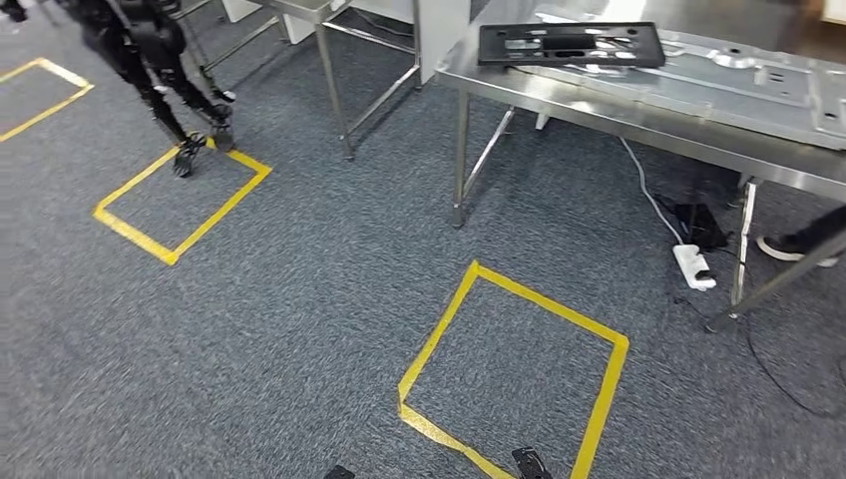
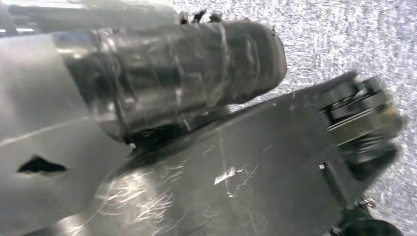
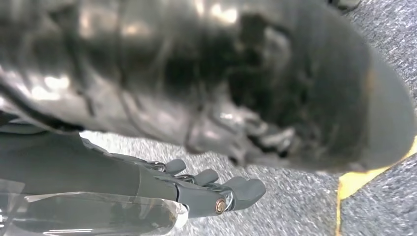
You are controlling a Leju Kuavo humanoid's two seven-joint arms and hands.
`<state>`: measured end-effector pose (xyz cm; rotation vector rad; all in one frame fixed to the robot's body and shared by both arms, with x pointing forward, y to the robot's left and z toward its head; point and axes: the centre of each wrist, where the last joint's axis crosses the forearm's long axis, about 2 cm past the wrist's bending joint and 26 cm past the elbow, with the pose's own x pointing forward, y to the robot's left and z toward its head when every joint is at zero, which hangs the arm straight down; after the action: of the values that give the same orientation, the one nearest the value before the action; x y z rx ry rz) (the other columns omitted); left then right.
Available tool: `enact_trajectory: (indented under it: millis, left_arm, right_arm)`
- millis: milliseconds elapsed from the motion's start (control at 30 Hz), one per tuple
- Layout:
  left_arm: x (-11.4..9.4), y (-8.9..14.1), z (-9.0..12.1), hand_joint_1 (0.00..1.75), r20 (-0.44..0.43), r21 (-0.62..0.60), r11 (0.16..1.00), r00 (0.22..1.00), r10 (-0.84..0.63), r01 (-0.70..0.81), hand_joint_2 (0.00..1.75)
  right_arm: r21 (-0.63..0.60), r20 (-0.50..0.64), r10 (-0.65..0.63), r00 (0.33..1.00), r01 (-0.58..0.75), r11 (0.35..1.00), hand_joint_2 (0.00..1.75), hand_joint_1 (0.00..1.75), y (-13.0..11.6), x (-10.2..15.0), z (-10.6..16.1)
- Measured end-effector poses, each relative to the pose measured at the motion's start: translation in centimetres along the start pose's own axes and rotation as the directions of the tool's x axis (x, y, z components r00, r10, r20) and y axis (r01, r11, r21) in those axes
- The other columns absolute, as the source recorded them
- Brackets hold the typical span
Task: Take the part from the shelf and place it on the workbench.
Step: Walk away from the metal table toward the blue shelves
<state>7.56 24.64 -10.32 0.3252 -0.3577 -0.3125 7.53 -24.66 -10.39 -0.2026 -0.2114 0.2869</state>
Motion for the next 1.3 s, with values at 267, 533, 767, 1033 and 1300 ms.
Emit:
enact_trajectory:
  millis: [267,533,767,1033,1300]
  left_arm:
    - [-0.1,-0.2,0.1,0.0,-0.008,-0.003,1.0,1.0,-0.015,0.015,0.0]
    - [0.1,-0.6,0.3,0.0,-0.007,-0.014,1.0,1.0,-0.014,0.014,0.0]
    - [0.0,-0.5,0.2,0.0,-0.027,-0.032,0.999,1.0,0.014,-0.015,0.0]
    - [2.7,0.7,-0.5,0.0,-0.07,0.024,0.995,0.993,0.097,-0.096,0.0]
    - [10.0,1.9,-0.8,0.0,-0.043,0.062,0.978,0.979,0.2,-0.197,0.0]
  right_arm:
    - [-0.01,0.033,0.007,0.999,-0.007,1.0,0.0,0.0,-0.1,0.2,0.0]
    - [0.026,0.008,0.049,0.999,-0.05,0.998,0.0,0.0,0.1,-0.1,0.0]
    - [0.006,0.025,0.085,0.996,-0.085,0.996,0.0,0.0,0.2,-0.1,0.0]
    - [0.042,0.044,0.197,0.979,-0.199,0.979,0.0,0.0,0.5,-0.2,0.1]
    - [0.045,0.106,0.347,0.932,-0.353,0.935,0.0,0.0,1.0,0.4,0.2]
